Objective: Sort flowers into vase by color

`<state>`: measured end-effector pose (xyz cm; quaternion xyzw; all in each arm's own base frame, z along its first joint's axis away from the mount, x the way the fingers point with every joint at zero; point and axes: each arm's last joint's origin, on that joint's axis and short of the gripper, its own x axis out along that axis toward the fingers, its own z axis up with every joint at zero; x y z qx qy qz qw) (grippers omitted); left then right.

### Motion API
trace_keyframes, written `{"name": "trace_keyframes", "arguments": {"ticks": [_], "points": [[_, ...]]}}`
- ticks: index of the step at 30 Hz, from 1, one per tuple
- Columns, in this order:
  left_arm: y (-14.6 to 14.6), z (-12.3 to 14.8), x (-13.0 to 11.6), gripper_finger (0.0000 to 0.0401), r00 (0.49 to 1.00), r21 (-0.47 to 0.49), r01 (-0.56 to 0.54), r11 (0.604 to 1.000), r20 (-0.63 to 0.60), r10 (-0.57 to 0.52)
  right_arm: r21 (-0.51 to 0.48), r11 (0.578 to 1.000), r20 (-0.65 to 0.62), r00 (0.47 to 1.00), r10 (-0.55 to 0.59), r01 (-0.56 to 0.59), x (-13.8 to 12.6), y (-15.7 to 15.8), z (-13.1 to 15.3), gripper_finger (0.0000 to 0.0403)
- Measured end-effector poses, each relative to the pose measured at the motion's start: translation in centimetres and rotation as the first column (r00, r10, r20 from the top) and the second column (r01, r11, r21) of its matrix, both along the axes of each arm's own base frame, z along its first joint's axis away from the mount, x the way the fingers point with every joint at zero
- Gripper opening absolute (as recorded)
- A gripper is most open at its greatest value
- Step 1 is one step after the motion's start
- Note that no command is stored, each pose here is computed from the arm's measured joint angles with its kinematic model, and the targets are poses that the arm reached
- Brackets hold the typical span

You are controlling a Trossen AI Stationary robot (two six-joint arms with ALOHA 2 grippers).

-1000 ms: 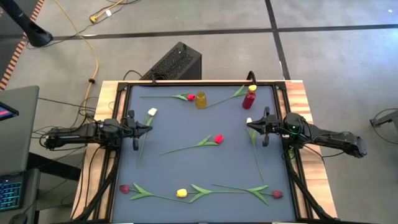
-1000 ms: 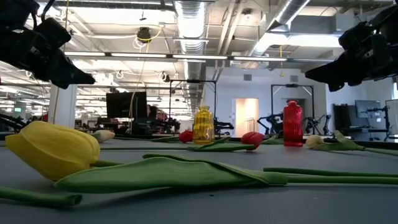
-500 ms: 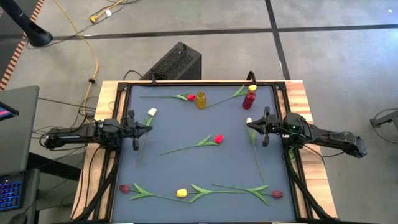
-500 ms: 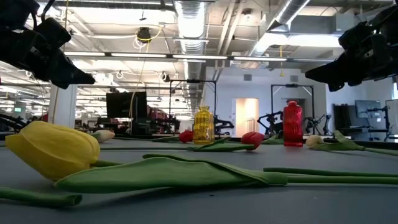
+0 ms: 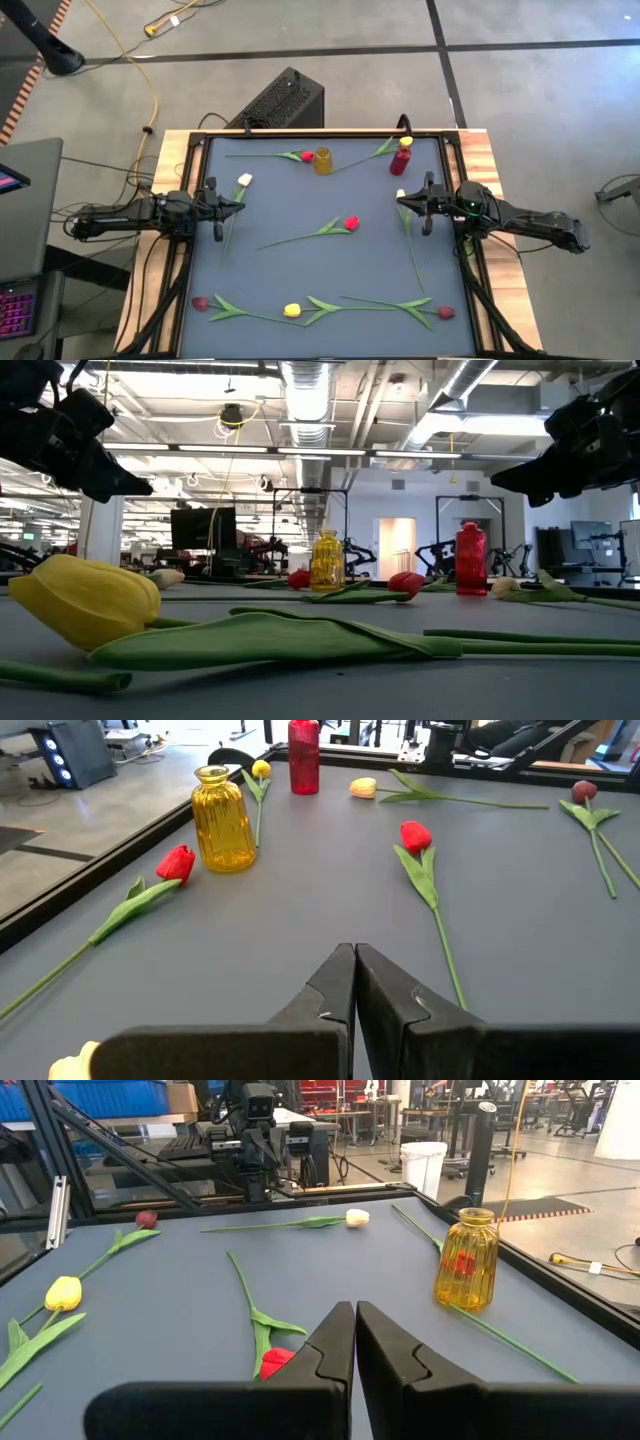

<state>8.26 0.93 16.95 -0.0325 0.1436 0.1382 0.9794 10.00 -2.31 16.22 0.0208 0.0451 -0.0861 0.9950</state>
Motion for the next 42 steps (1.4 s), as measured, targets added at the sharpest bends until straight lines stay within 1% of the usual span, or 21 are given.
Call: {"name": "trace_keyframes", "arguments": {"ticks": [2,6,12,15,22,23,25,27,28,29,30,31,33,34,36,37,39,40,42], "points": [[0.0,0.0,0.0,0.0000,1.000,0.006,0.002,1.000,-0.002,-0.002,0.000,1.000,0.000,1.000,0.000,0.000,0.0,0.0,0.0,0.0043],[0.0,0.0,0.0,0.0000,1.000,0.056,0.018,0.998,-0.016,-0.017,0.000,1.000,0.000,1.000,0.000,0.000,0.0,0.0,0.0,0.0043],[0.0,0.0,0.0,0.0000,1.000,0.049,0.016,0.999,-0.014,-0.015,0.000,1.000,0.000,1.000,0.000,0.000,0.0,0.0,0.0,0.0043],[0.0,0.0,0.0,0.0000,1.000,0.073,0.024,0.997,-0.022,-0.022,0.000,1.000,0.000,1.000,0.000,0.000,0.0,0.0,0.0,0.0043],[0.0,0.1,0.0,0.0000,1.000,0.074,0.017,0.997,-0.007,-0.017,0.000,1.000,0.000,1.000,0.000,0.000,0.0,0.0,0.0,0.0043],[0.0,0.2,0.1,0.0000,1.000,0.041,0.011,0.999,0.011,-0.012,0.000,1.000,0.000,1.000,0.000,0.000,0.0,0.0,0.0,0.0043],[0.0,0.3,0.1,0.0000,0.999,-0.062,0.001,0.998,0.047,0.002,-0.015,1.000,0.009,1.000,0.001,-0.001,0.0,0.0,0.1,0.0043],[-0.1,0.3,0.1,0.0000,0.996,-0.187,-0.024,0.982,0.077,0.039,-0.091,0.996,0.017,1.000,0.001,0.001,0.0,-0.1,0.2,0.0043],[-0.1,0.3,0.1,0.0000,0.994,-0.236,-0.038,0.971,0.089,0.060,-0.132,0.991,0.021,1.000,-0.009,0.012,0.0,-0.1,0.3,0.0043],[0.0,0.3,0.1,0.0000,0.992,-0.274,-0.053,0.960,0.099,0.083,-0.160,0.987,0.038,0.999,-0.024,0.030,0.0,-0.2,0.5,0.0043],[0.0,0.3,0.1,0.0000,0.989,-0.303,-0.068,0.951,0.106,0.104,-0.167,0.985,0.064,0.997,-0.036,0.046,0.0,-0.2,0.8,0.0043],[0.0,0.3,0.1,0.0000,0.986,-0.332,-0.083,0.940,0.113,0.127,-0.147,0.987,0.100,0.994,-0.050,0.064,0.0,-0.2,1.1,0.0043],[0.1,0.6,0.1,0.0000,0.973,-0.397,-0.105,0.912,0.147,0.176,-0.069,0.993,0.162,0.984,-0.081,0.093,0.0,-0.3,1.6,0.0043],[0.1,0.7,0.2,0.0000,0.963,-0.444,-0.111,0.889,0.172,0.206,-0.031,0.995,0.175,0.980,-0.093,0.100,-0.1,-0.3,1.6,0.0043],[0.2,1.1,0.2,0.0000,0.938,-0.546,-0.109,0.830,0.219,0.267,0.048,0.994,0.191,0.976,-0.107,0.100,-0.1,-0.4,1.7,0.0043],[0.2,1.2,0.2,0.0000,0.926,-0.580,-0.111,0.807,0.234,0.295,0.092,0.991,0.204,0.973,-0.111,0.094,-0.1,-0.4,1.7,0.0043],[0.3,1.4,0.3,0.0000,0.907,-0.621,-0.110,0.776,0.257,0.333,0.167,0.984,0.241,0.965,-0.105,0.065,-0.1,-0.3,2.0,0.0043],[0.3,1.5,0.2,0.0000,0.898,-0.631,-0.116,0.767,0.264,0.353,0.189,0.981,0.255,0.963,-0.090,0.042,-0.1,-0.3,2.1,0.0043],[0.4,1.5,0.2,0.0000,0.881,-0.631,-0.147,0.762,0.266,0.391,0.242,0.970,0.260,0.962,-0.079,0.015,0.0,-0.2,2.2,0.0043]]}}
